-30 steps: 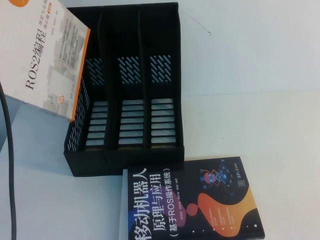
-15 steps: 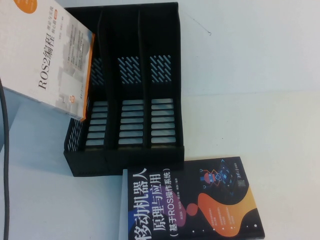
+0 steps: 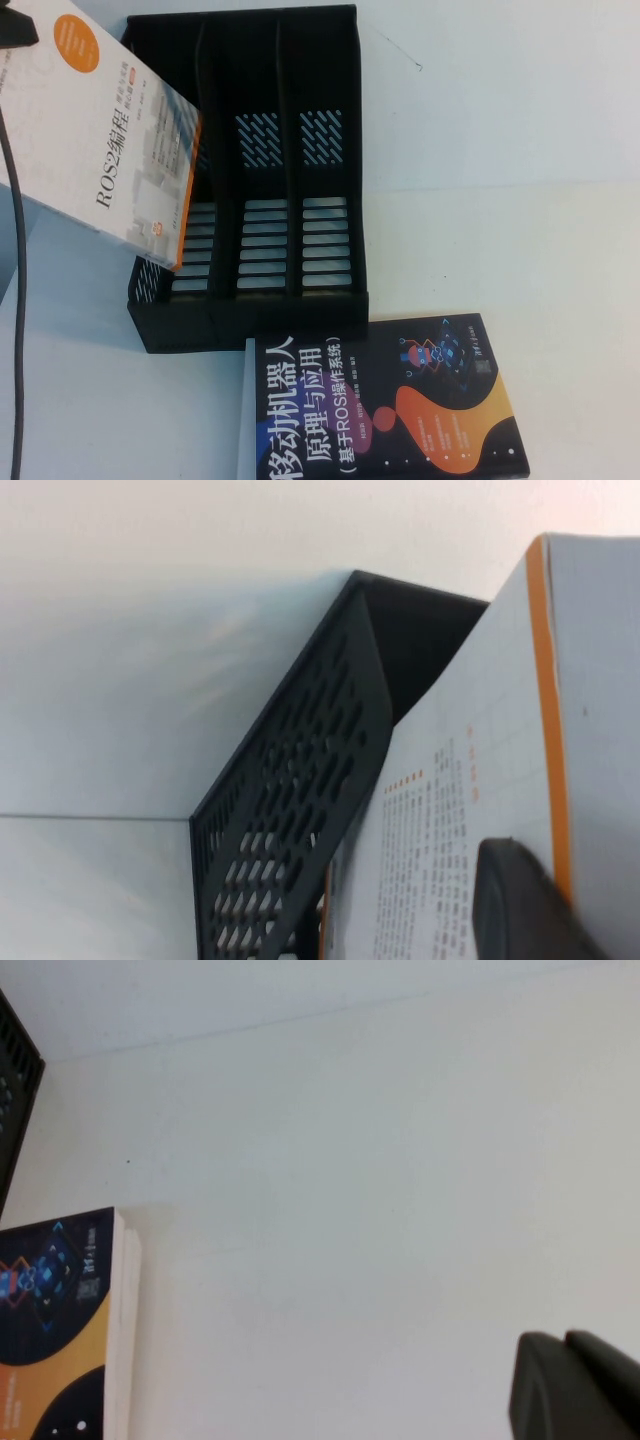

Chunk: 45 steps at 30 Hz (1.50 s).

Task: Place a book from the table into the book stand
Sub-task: Place the book on the book shelf

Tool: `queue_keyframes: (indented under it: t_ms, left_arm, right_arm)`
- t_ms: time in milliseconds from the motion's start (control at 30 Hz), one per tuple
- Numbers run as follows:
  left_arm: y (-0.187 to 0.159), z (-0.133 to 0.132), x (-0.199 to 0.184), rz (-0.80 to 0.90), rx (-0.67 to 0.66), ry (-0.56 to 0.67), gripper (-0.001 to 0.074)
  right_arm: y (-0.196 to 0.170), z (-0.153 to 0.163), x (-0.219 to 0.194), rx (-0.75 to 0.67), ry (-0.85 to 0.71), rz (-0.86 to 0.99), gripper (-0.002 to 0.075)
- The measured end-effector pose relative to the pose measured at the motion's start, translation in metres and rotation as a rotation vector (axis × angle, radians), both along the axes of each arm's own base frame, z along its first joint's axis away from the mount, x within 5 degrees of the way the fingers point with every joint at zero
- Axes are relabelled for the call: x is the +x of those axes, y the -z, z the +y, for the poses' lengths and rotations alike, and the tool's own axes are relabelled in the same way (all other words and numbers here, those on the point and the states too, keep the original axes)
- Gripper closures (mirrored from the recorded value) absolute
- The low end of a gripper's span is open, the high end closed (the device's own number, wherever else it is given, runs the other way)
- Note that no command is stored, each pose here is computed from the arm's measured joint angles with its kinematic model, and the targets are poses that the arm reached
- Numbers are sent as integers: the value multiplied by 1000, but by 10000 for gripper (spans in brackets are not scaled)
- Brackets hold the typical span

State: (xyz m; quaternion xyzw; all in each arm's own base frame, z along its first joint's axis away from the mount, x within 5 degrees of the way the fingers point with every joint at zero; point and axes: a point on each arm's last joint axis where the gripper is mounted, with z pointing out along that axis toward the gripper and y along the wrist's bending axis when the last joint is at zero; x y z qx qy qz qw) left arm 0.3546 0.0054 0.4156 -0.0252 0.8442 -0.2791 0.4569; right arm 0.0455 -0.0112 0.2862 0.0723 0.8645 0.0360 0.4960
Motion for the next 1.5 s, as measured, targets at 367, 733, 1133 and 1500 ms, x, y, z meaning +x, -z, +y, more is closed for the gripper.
queue_keyframes:
  t_ms: [367,733,1133,1500]
  left_arm:
    - [9,-37,6,-8,104,83,629]
    - [27,-40,21,36,167,34,629]
    - [34,-41,20,93,178,56,629]
    - [52,-42,34,127,177,55,613]
  right_arm:
    - [0,0,0,3,-1,-5,727]
    - [1,2,0,21,-7,3,727]
    - [0,2,1,27,-11,-7,727]
    - [0,4,0,45,-18,-2,727]
